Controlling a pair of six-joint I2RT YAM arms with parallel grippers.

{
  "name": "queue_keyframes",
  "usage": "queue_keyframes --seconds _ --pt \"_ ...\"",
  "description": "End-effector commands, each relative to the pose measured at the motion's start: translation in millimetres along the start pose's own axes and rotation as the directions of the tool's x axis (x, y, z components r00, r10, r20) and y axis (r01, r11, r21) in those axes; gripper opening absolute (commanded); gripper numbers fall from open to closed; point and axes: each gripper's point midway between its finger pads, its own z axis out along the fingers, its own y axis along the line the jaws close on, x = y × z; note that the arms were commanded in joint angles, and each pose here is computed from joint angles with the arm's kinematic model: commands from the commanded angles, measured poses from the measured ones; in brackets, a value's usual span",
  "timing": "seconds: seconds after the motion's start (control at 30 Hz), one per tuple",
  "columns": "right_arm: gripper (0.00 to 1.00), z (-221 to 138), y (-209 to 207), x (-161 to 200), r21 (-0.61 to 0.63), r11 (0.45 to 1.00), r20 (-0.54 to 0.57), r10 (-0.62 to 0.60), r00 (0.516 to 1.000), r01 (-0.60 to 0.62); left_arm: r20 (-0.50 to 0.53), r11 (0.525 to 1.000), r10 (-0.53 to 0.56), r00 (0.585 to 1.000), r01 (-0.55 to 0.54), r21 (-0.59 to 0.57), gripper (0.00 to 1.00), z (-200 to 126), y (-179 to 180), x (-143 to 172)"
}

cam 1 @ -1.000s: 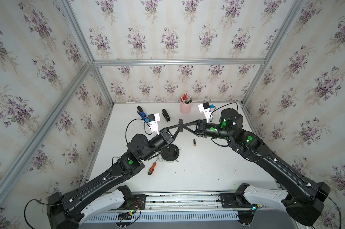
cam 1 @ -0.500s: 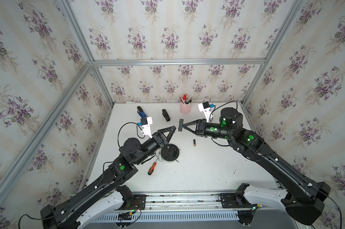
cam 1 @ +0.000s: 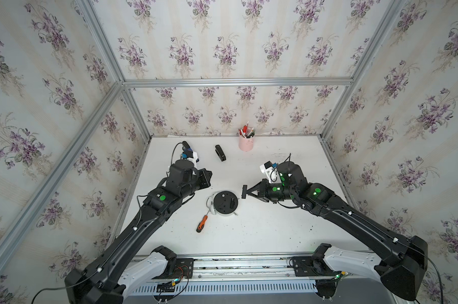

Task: Remove the battery from the alarm
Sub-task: Adjust the alarm at the center of the board.

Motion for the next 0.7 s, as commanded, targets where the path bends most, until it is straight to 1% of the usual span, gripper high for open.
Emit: queue_keyframes --seconds 0.0,0.2,0.4,0.5,0.67 --pt "0.0 9 -2 -1 0.002 1.0 0.003 -0.006 1.0 0.006 -0.123 0.99 0.099 0.987 -0.11 -0.085 0.09 25 25 22" --pt "0.0 43 -30 2 0.093 0.996 -0.072 0.004 0.997 0.003 -0.201 0.978 0.042 0.979 -0.081 -0.191 0.07 72 66 46" --pt "0.0 59 -56 1 0.221 0.973 -0.14 -0.027 0.99 0.058 -0.308 0.972 0.011 0.951 -0.083 -0.22 0.05 115 84 70" --pt "0.0 65 -63 2 0.248 0.966 -0.171 -0.03 0.985 0.073 -0.355 0.968 -0.006 0.935 -0.083 -0.235 0.04 127 89 82" --pt "0.0 73 -70 1 0.253 0.964 -0.194 -0.026 0.981 0.075 -0.392 0.953 -0.028 0.92 -0.094 -0.289 0.03 136 99 87"
